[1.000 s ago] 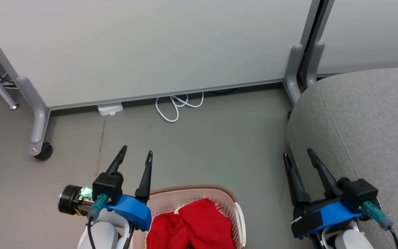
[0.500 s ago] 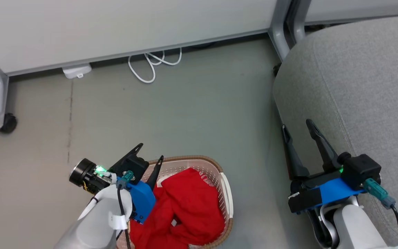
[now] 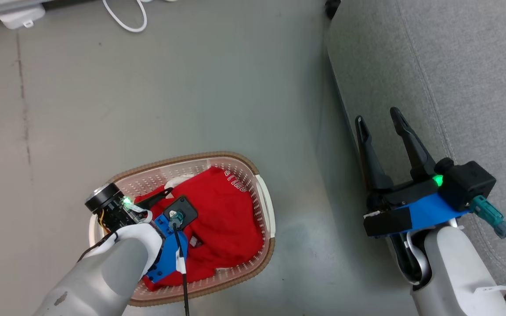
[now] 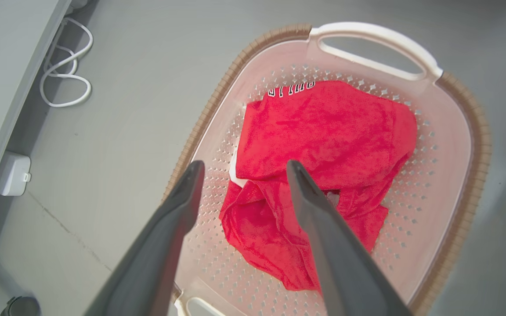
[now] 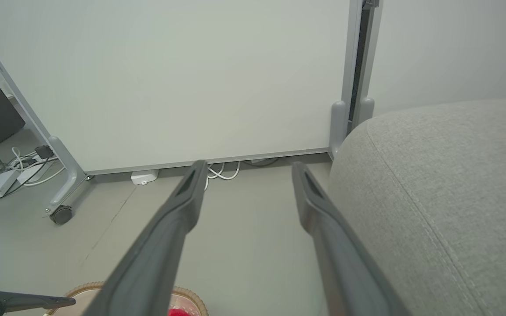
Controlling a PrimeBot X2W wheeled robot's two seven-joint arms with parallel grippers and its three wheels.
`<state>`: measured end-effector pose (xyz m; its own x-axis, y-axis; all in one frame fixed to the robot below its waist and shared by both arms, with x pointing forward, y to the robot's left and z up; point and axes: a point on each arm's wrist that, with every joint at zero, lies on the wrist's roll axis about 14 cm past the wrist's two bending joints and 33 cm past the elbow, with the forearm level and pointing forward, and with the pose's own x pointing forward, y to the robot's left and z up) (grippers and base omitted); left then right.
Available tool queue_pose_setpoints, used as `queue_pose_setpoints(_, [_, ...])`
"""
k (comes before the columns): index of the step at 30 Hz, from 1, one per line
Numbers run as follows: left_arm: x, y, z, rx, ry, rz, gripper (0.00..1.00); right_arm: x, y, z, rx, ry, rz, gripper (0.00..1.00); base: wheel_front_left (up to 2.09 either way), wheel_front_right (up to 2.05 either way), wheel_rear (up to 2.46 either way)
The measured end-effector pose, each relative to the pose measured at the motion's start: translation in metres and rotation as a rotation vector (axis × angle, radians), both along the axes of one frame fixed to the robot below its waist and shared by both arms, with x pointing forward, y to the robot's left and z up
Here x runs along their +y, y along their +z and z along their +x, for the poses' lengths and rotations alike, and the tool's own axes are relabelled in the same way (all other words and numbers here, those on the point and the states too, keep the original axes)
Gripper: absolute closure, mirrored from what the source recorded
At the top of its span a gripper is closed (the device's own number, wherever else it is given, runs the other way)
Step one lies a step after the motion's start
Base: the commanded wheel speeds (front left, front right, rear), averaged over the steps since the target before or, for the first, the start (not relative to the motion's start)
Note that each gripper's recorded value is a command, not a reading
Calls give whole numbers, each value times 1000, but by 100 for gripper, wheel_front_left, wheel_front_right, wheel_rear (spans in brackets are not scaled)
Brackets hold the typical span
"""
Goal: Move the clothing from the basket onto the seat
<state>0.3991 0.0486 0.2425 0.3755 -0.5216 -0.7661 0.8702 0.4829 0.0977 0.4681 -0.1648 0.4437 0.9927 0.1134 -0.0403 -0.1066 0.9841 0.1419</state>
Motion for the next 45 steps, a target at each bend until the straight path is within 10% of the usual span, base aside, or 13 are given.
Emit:
queue_pose_setpoints(41, [42,-189,-55,508,-174,438,0,-31,-137,47,199,-40,-78,0,0,0,0])
queue_pose_setpoints(42, [44,-190,-56,513,-179,447,34,-31,-138,47,201,-40,-78,0,0,0,0])
queue_pose_setpoints(43, [43,-190,-57,513,-184,449,89,-31,-139,46,201,-40,-78,0,0,0,0])
queue_pose_setpoints(45, [44,-191,-58,517,-192,463,100,-31,-139,46,203,-39,-78,0,0,0,0])
